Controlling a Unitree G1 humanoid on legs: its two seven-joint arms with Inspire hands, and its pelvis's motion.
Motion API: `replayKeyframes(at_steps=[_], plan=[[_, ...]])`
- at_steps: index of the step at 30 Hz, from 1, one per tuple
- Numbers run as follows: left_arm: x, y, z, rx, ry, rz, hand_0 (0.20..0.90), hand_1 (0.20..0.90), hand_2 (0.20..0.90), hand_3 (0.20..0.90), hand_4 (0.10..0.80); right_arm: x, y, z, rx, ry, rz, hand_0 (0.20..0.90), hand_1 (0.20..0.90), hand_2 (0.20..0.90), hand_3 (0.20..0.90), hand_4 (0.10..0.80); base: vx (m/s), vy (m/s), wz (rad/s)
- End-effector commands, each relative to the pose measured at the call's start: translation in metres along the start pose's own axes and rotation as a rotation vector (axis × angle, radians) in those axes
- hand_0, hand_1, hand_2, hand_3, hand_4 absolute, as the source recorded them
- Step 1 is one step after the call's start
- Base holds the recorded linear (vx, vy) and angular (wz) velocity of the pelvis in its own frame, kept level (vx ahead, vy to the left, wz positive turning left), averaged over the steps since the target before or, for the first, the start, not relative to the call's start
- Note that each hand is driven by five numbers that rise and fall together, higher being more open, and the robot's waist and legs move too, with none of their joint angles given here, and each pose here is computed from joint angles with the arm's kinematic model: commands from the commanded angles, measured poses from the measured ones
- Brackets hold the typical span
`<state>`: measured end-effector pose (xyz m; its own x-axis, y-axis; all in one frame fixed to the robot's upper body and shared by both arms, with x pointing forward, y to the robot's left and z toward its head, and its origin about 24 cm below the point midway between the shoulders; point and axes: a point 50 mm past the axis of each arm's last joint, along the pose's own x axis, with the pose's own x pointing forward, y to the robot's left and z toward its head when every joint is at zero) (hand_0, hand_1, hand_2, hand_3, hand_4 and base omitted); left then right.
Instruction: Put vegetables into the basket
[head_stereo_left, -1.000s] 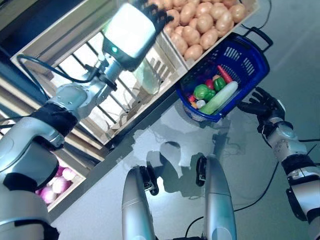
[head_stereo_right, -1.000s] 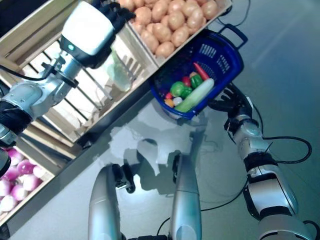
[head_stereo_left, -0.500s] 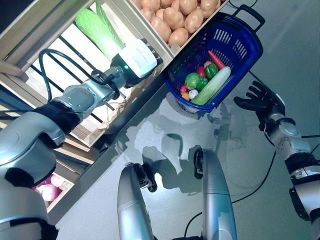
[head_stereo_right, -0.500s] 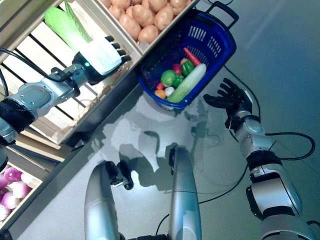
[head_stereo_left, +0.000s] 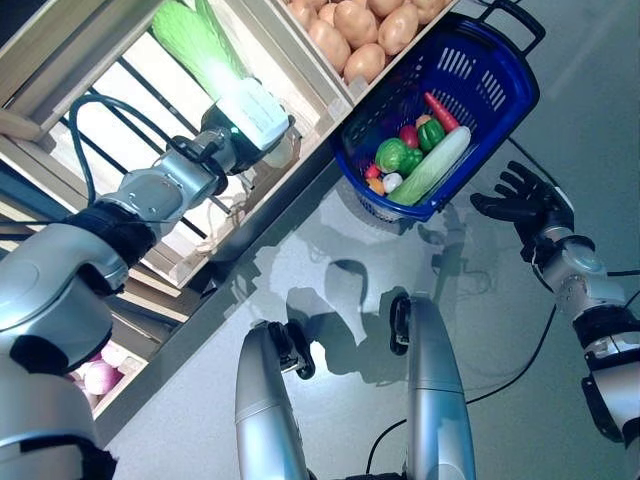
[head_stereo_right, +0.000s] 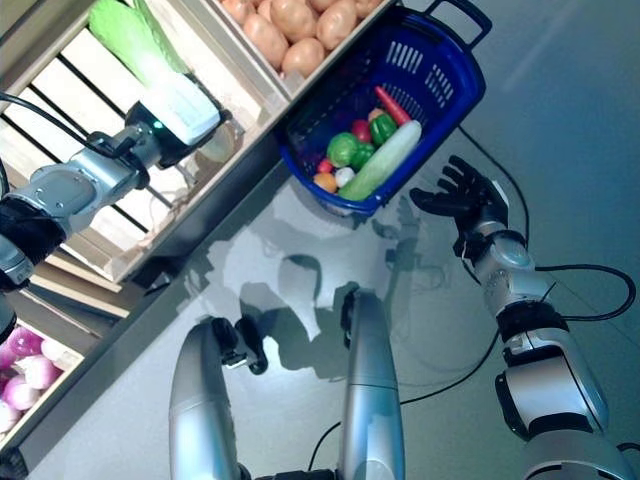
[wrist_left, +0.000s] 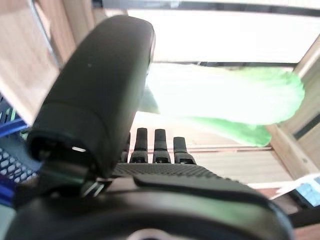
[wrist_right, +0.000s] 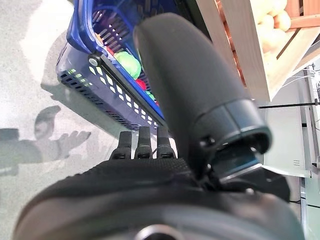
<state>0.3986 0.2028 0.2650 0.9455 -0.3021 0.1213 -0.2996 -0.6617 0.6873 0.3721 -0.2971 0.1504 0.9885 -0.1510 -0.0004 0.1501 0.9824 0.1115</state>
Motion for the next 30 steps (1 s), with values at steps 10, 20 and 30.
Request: replayKeyframes(at_steps=[10, 20, 30], plan=[[0.000, 0.041, -0.069, -0.005, 0.261, 0.109, 0.900, 0.900, 0.900, 0.900, 0.800, 0.000, 0.014, 0.071, 0.063, -0.278, 0.095, 0.900, 0.900, 0.900, 0.900, 0.800, -0.011, 0.036, -0.01], [0.004, 0.044, -0.063, -0.003, 0.222, 0.194, 0.900, 0.900, 0.900, 0.900, 0.800, -0.003, 0.021, 0.078, 0.075, -0.304, 0.131, 0.900, 0.900, 0.900, 0.900, 0.800, -0.014, 0.023, -0.08], [0.001, 0.049, -0.059, 0.042, 0.126, 0.246, 0.900, 0.900, 0.900, 0.900, 0.800, -0.007, 0.021, 0.071, 0.088, -0.293, 0.156, 0.900, 0.900, 0.900, 0.900, 0.800, 0.021, 0.007, -0.02]])
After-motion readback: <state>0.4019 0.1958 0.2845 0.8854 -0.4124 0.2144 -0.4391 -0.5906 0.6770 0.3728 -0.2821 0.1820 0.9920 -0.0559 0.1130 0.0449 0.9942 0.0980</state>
